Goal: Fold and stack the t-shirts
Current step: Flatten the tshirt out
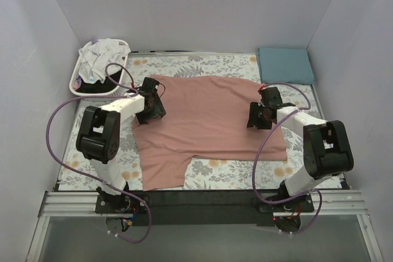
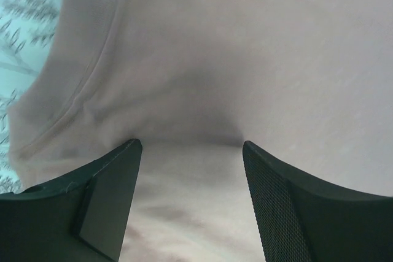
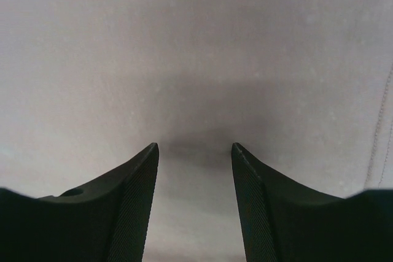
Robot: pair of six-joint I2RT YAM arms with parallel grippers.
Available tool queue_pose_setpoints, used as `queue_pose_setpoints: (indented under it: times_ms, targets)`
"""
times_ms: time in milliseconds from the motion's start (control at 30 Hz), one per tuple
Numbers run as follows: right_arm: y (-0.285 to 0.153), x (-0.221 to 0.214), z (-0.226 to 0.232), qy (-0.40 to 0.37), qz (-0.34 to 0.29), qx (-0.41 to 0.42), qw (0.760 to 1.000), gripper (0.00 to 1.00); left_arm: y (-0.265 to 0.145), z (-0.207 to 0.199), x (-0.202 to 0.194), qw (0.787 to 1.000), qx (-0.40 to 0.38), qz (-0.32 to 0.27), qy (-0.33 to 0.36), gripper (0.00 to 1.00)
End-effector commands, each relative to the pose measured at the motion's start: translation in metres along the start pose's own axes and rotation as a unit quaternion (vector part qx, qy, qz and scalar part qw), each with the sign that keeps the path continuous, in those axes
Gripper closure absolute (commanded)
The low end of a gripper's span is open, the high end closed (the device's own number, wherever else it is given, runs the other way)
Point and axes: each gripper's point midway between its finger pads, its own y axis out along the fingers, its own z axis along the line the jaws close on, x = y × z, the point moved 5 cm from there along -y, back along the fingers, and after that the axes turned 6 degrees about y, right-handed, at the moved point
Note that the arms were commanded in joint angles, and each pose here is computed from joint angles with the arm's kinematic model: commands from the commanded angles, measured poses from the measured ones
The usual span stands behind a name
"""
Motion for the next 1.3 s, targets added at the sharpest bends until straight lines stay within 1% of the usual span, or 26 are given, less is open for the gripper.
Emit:
queue_pose_setpoints:
  times_ms: [0,33,67,100,133,167,200,233,300,367,400,433,467,500,533,567,633,733,800,833,867,900,967,1000,1133,1267]
  targets:
    - [0.002,-0.046,-0.017,-0.005,0.062,-0.011,0.998,0.42,0.000,0.037,-0.057,0.995,0.054,0.079,-0.007,0.33]
    - [-0.003,-0.055,-0.020,-0.003,0.070,-0.013,0.997,0.42,-0.009,0.043,-0.062,0.996,0.051,0.077,-0.012,0.33]
    - [-0.004,-0.076,-0.029,0.001,0.094,-0.022,0.995,0.42,-0.010,0.054,-0.082,0.993,0.061,0.097,-0.012,0.33]
    - [-0.008,-0.088,-0.033,0.005,0.111,-0.026,0.993,0.42,-0.013,0.059,-0.091,0.992,0.063,0.104,-0.015,0.33]
    - [-0.015,-0.095,-0.034,0.011,0.110,-0.025,0.994,0.42,-0.024,0.064,-0.095,0.993,0.060,0.103,-0.026,0.33]
    - [-0.019,-0.102,-0.036,0.015,0.116,-0.025,0.993,0.42,-0.027,0.072,-0.110,0.990,0.064,0.119,-0.030,0.33]
    - [-0.025,-0.121,-0.041,0.022,0.143,-0.023,0.989,0.42,-0.035,0.077,-0.117,0.989,0.066,0.126,-0.035,0.33]
    - [-0.032,-0.123,-0.038,0.025,0.135,-0.011,0.991,0.42,-0.046,0.074,-0.114,0.991,0.046,0.110,-0.064,0.33]
    - [-0.041,-0.132,-0.035,0.029,0.145,0.012,0.989,0.42,-0.057,0.069,-0.123,0.989,0.001,0.119,-0.082,0.33]
    - [-0.051,-0.119,-0.025,0.018,0.116,0.039,0.992,0.42,-0.070,0.061,-0.111,0.991,-0.033,0.090,-0.094,0.33]
    - [-0.055,-0.110,-0.020,0.012,0.102,0.052,0.993,0.43,-0.074,0.060,-0.101,0.993,-0.031,0.072,-0.090,0.33]
    - [-0.063,-0.085,-0.008,-0.001,0.067,0.068,0.995,0.44,-0.075,0.060,-0.092,0.995,-0.025,0.060,-0.078,0.33]
    - [-0.067,-0.071,-0.005,-0.025,0.048,0.072,0.996,0.44,-0.077,0.059,-0.081,0.997,-0.019,0.044,-0.067,0.33]
    - [-0.068,-0.056,-0.003,-0.038,0.027,0.063,0.997,0.44,-0.086,0.051,-0.055,0.998,-0.027,0.008,-0.061,0.32]
    - [-0.072,-0.027,0.008,-0.052,0.000,0.065,0.997,0.44,-0.081,0.052,-0.042,0.999,-0.005,-0.012,-0.051,0.33]
    - [-0.072,-0.013,0.011,-0.068,-0.008,0.062,0.996,0.44,-0.082,0.049,-0.028,0.999,-0.004,-0.029,-0.026,0.33]
    - [-0.071,0.026,0.026,-0.084,-0.030,0.064,0.994,0.44,-0.077,0.038,0.007,0.998,0.008,-0.067,-0.012,0.32]
    - [-0.059,0.071,0.043,-0.100,-0.062,0.067,0.991,0.45,-0.055,0.021,0.042,0.996,0.027,-0.087,0.015,0.30]
    - [-0.049,0.090,0.048,-0.120,-0.076,0.069,0.987,0.45,-0.040,0.011,0.059,0.994,0.032,-0.097,0.030,0.29]
    - [-0.034,0.095,0.049,-0.129,-0.066,0.065,0.987,0.44,-0.027,0.004,0.066,0.995,0.030,-0.092,0.039,0.28]
    - [-0.033,0.111,0.056,-0.139,-0.081,0.072,0.984,0.44,-0.023,0.000,0.073,0.994,0.028,-0.096,0.045,0.28]
    - [-0.017,0.114,0.056,-0.158,-0.068,0.072,0.982,0.44,-0.018,-0.005,0.078,0.993,0.023,-0.096,0.057,0.28]
    - [-0.010,0.132,0.063,-0.170,-0.080,0.074,0.979,0.44,0.000,-0.015,0.086,0.993,0.015,-0.091,0.075,0.26]
    - [0.004,0.132,0.060,-0.189,-0.069,0.070,0.977,0.43,0.006,-0.017,0.089,0.992,0.016,-0.092,0.088,0.25]
    - [0.021,0.150,0.058,-0.215,-0.077,0.052,0.972,0.42,0.021,-0.021,0.104,0.989,0.010,-0.106,0.105,0.24]
    - [0.030,0.158,0.064,-0.229,-0.082,0.067,0.968,0.42,0.025,-0.023,0.117,0.988,0.000,-0.122,0.095,0.24]
